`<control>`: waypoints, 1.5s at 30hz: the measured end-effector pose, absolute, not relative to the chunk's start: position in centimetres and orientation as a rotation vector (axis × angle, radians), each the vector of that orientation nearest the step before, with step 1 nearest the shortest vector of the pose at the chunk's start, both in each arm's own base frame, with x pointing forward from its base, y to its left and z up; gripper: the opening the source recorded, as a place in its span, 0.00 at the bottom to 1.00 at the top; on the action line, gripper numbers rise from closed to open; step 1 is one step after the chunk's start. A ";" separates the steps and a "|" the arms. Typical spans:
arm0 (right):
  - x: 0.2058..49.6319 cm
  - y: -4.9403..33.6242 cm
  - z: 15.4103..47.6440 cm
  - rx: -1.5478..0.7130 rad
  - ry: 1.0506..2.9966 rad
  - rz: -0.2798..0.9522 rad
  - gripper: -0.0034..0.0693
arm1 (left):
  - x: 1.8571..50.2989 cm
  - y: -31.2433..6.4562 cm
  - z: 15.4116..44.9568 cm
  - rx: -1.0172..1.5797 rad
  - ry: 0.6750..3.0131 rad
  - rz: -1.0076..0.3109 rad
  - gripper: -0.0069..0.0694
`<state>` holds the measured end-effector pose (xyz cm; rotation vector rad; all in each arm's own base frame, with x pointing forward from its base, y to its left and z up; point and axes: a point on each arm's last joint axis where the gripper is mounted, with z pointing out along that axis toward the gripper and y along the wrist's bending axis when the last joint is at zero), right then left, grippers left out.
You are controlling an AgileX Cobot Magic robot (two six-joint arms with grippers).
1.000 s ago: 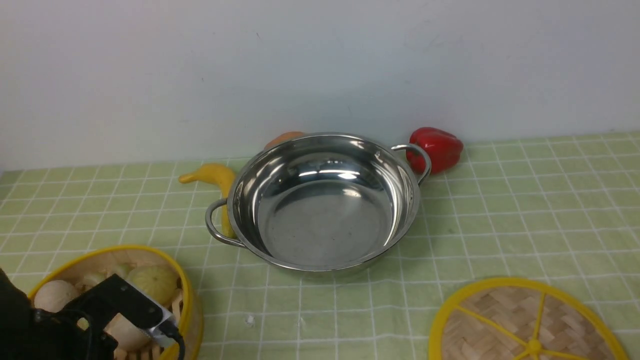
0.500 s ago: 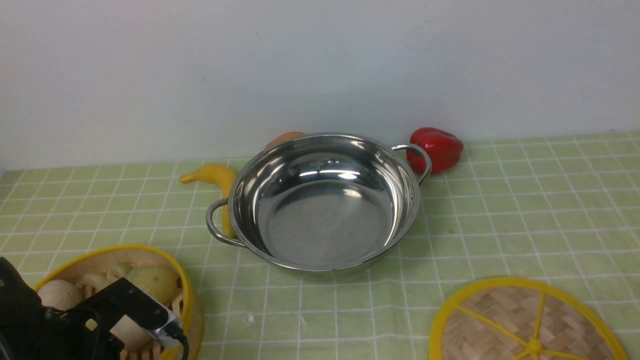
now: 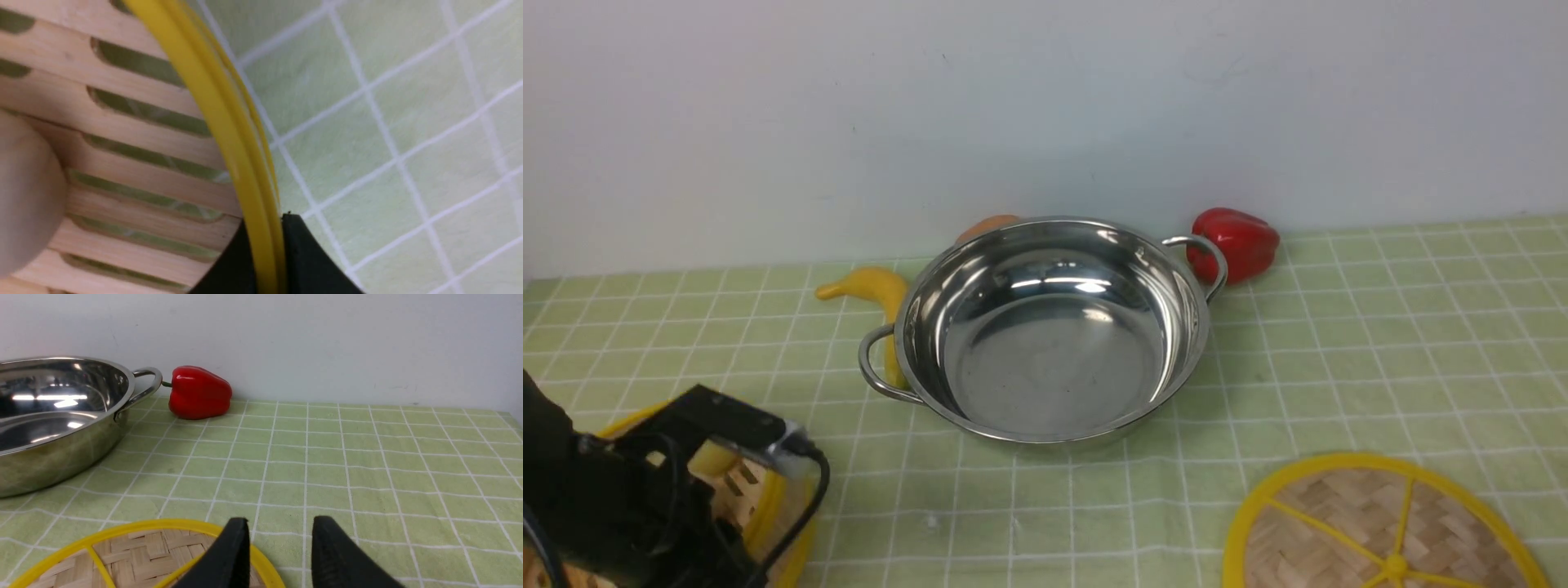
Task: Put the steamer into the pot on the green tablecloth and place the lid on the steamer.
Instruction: 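Grasp the rim of the steamer basket holding the buns with the left gripper, then place the bamboo steamer basket with dumplings into the steel pot with the left gripper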
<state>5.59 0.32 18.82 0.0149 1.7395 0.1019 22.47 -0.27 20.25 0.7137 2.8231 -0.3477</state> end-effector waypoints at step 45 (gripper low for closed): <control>5.6 0.3 18.8 0.015 1.740 0.102 0.38 | 38.0 -21.9 20.7 1.861 2.254 -0.182 0.13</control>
